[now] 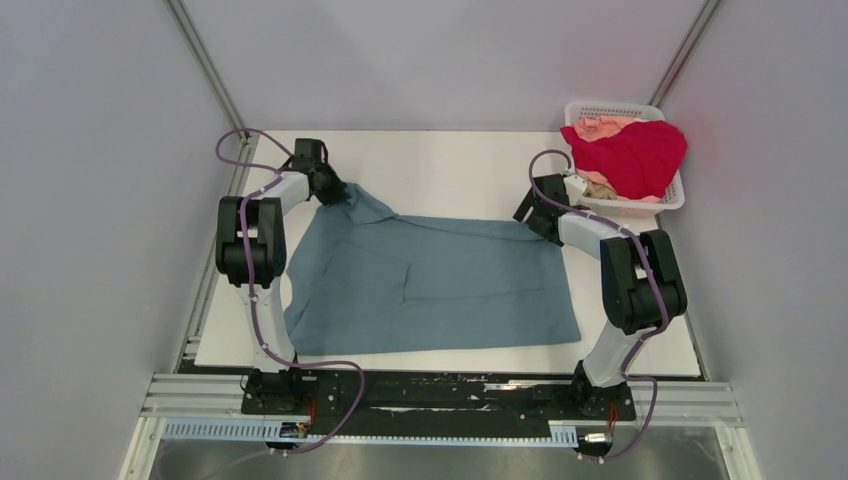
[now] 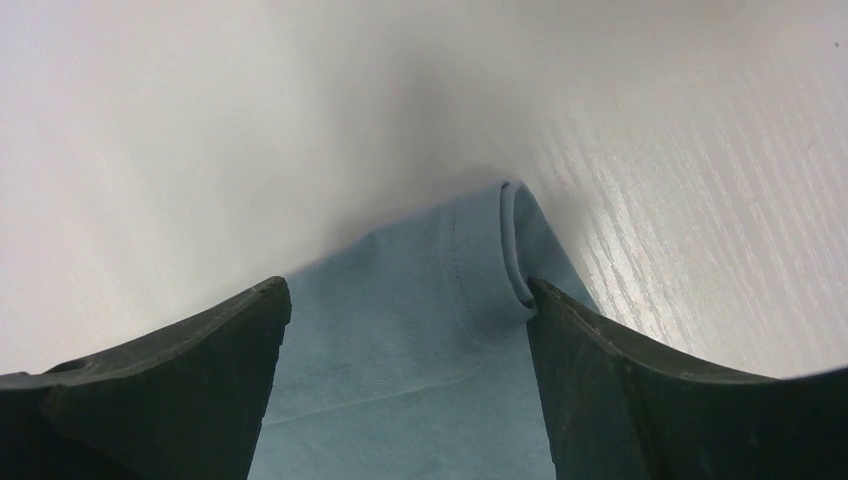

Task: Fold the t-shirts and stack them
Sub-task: Grab the side of the flattened tshirt furthest away from the robot with both arms

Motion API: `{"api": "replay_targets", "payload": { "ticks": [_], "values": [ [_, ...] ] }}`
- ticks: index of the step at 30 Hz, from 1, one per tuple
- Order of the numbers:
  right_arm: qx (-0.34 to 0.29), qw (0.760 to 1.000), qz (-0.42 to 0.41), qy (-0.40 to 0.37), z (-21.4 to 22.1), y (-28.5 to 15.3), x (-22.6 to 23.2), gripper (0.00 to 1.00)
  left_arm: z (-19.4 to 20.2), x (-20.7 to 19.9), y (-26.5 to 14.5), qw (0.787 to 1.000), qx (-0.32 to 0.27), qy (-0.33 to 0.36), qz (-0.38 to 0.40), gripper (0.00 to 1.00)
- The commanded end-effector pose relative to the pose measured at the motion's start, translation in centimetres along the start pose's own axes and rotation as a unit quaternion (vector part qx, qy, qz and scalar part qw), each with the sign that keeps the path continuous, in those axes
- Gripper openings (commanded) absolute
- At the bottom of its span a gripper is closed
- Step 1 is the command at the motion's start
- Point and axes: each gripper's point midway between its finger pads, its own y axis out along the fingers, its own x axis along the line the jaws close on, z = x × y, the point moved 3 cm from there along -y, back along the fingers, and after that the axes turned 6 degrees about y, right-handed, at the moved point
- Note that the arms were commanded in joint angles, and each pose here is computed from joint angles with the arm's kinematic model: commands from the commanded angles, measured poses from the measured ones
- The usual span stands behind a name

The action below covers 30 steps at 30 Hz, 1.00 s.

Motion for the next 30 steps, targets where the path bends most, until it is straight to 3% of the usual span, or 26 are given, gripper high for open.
{"api": "replay_targets", "payload": {
  "ticks": [1, 8, 18, 23, 30],
  "values": [
    [-0.031, 0.999, -0.03, 0.008, -2.3, -0.1, 2.0, 0.85, -1.9, -1.6, -2.0, 0.999, -0.025, 0.014, 0.017, 0.0],
    [-0.016, 1.0, -0.024, 0.013, -1.2, 0.3, 1.5, 0.7, -2.0, -1.5, -2.2, 0.999, -0.025, 0.02, 0.009, 0.0],
    [-0.018, 1.0, -0.008, 0.016, -0.8, 0.0, 0.5, 0.13, -2.2, -1.5, -3.7, 0.999, -0.034, 0.025, 0.005, 0.0],
    [-0.019, 1.0, -0.01, 0.007, -1.1, -0.7, 0.3, 0.0, -2.1, -1.6, -5.2, 0.999, -0.041, 0.027, 0.008, 0.0],
    [-0.034, 0.999, -0.024, -0.018, -2.5, -3.2, 0.1, 0.0, -1.0, -1.0, -8.8, 0.998, -0.055, 0.024, 0.003, 0.0]
  ]
}}
